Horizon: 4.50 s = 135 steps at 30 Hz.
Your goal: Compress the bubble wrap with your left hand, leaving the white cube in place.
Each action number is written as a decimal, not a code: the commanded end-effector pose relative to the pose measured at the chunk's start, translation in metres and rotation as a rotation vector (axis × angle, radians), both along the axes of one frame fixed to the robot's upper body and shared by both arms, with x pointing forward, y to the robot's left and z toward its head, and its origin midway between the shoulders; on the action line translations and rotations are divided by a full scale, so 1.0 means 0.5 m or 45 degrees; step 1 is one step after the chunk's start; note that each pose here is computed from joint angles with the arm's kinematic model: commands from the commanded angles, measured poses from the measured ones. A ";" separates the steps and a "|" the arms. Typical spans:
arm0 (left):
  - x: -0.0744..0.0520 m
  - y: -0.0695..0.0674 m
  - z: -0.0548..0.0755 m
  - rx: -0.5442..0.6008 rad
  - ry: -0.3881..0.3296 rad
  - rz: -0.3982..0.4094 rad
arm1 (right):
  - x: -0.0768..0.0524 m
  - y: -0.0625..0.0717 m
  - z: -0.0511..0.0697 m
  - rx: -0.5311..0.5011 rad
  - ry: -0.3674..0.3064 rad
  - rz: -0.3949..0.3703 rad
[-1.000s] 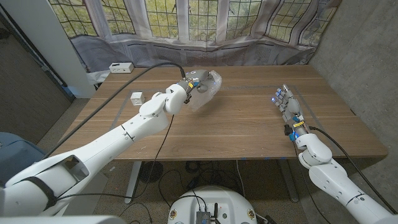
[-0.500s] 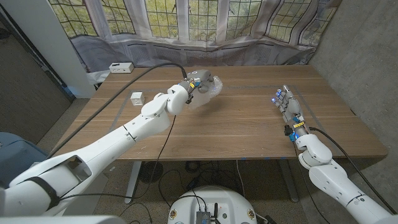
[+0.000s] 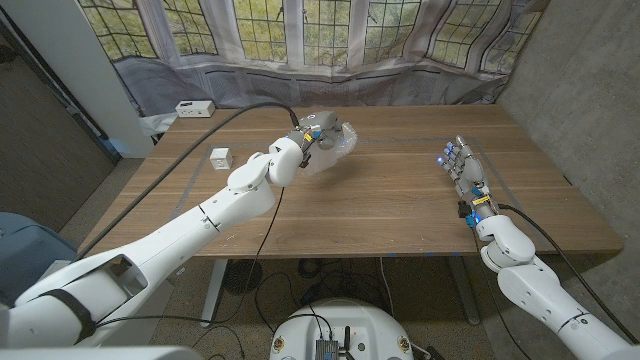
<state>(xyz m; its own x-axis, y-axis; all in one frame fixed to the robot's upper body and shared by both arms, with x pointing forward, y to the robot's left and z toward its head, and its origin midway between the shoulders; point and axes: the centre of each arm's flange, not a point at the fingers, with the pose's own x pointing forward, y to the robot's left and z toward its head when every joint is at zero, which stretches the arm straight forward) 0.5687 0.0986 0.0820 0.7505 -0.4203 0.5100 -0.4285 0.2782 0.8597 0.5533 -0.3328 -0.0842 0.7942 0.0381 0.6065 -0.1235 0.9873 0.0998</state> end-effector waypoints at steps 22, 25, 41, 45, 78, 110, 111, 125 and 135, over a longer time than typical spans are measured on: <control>0.010 -0.008 -0.011 0.097 0.076 0.014 | -0.001 -0.003 -0.002 -0.013 0.006 0.002; 0.009 -0.007 -0.011 0.103 0.071 0.016 | -0.002 -0.004 -0.001 -0.008 0.005 0.000; 0.013 -0.007 -0.019 0.134 0.092 0.041 | -0.001 -0.005 -0.007 -0.006 0.014 0.009; 0.018 -0.010 -0.026 0.146 0.110 0.050 | -0.001 -0.005 -0.011 -0.002 0.021 0.008; 0.073 -0.013 -0.111 0.174 0.138 0.078 | -0.009 -0.002 -0.020 -0.016 0.036 0.007; 0.087 0.000 -0.110 0.347 0.160 0.158 | 0.011 0.007 -0.017 -0.005 0.059 0.011; 0.084 0.005 -0.107 0.333 0.153 0.151 | 0.012 0.009 -0.016 -0.010 0.056 0.013; 0.063 0.037 -0.085 0.195 0.161 0.024 | 0.013 0.012 -0.019 0.009 0.057 0.007; 0.057 0.057 -0.084 0.037 0.151 -0.096 | 0.012 0.015 -0.021 -0.006 0.055 0.001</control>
<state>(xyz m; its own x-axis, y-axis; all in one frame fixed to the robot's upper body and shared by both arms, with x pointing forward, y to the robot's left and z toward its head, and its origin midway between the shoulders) 0.6016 0.1149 0.0371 0.8124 -0.4707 0.3441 -0.3183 0.1363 0.9381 0.5597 -0.3270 -0.0939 0.8207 0.0423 0.5698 -0.1236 0.9868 0.1048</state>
